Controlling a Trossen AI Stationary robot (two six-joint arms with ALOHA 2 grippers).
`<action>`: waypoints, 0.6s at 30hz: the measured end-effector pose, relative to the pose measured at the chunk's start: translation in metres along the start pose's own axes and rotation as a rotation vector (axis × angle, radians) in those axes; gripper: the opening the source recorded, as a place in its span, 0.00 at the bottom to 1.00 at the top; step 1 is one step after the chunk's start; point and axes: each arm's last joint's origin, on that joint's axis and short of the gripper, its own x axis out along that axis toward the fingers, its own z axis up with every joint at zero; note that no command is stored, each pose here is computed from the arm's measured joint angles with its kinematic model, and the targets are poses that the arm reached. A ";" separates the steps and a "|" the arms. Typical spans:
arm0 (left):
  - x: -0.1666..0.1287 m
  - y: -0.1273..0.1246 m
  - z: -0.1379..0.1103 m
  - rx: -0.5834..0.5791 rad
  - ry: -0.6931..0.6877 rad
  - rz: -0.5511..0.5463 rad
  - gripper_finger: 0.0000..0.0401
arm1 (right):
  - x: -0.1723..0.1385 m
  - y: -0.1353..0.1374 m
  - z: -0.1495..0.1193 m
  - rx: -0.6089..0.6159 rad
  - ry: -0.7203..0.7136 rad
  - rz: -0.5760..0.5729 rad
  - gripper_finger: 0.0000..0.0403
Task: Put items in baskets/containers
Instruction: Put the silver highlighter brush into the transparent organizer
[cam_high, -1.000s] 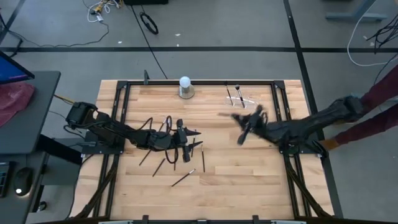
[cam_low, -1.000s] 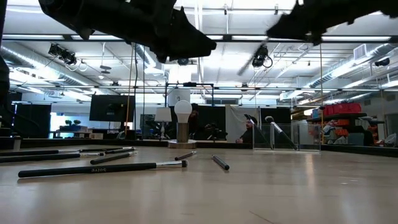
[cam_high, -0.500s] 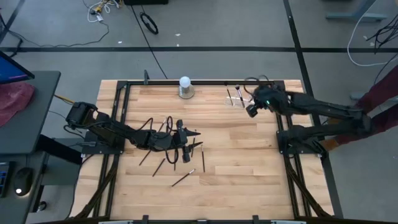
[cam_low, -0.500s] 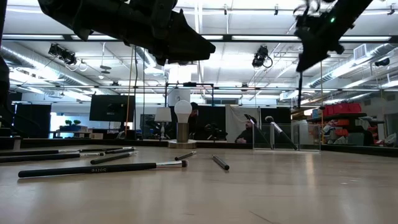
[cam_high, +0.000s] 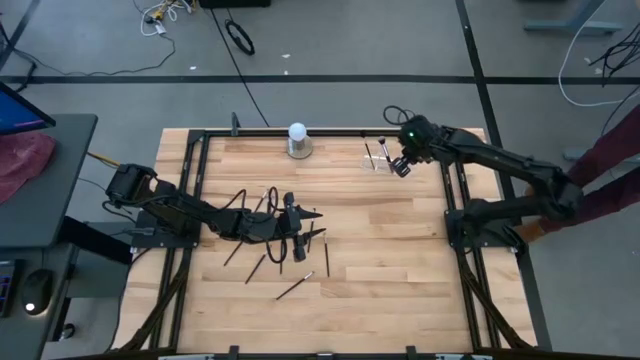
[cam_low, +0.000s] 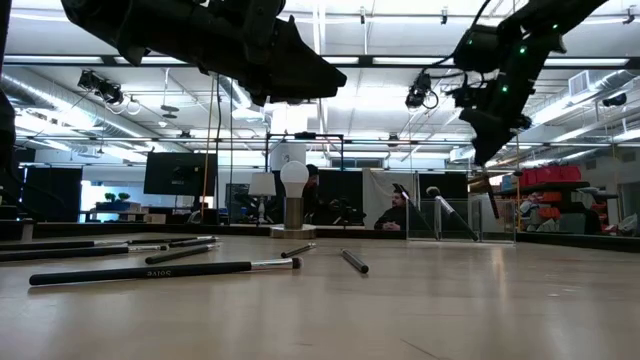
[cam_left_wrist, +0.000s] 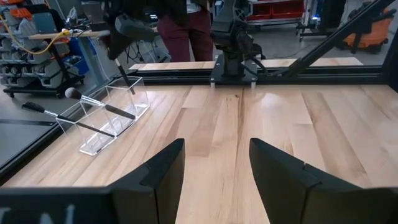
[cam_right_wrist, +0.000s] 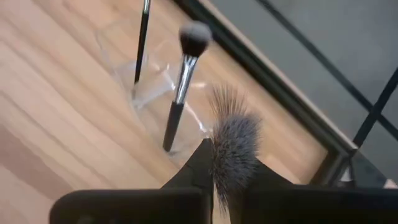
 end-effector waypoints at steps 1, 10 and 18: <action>0.000 0.000 0.000 0.000 0.000 0.000 0.47 | 0.004 0.000 0.000 -0.001 0.018 -0.001 0.03; 0.000 0.000 0.000 -0.001 0.000 0.000 0.47 | 0.033 -0.002 0.001 -0.014 0.138 0.050 0.03; 0.000 0.001 0.000 -0.005 0.000 0.003 0.47 | 0.044 -0.010 0.001 0.016 0.171 0.032 0.11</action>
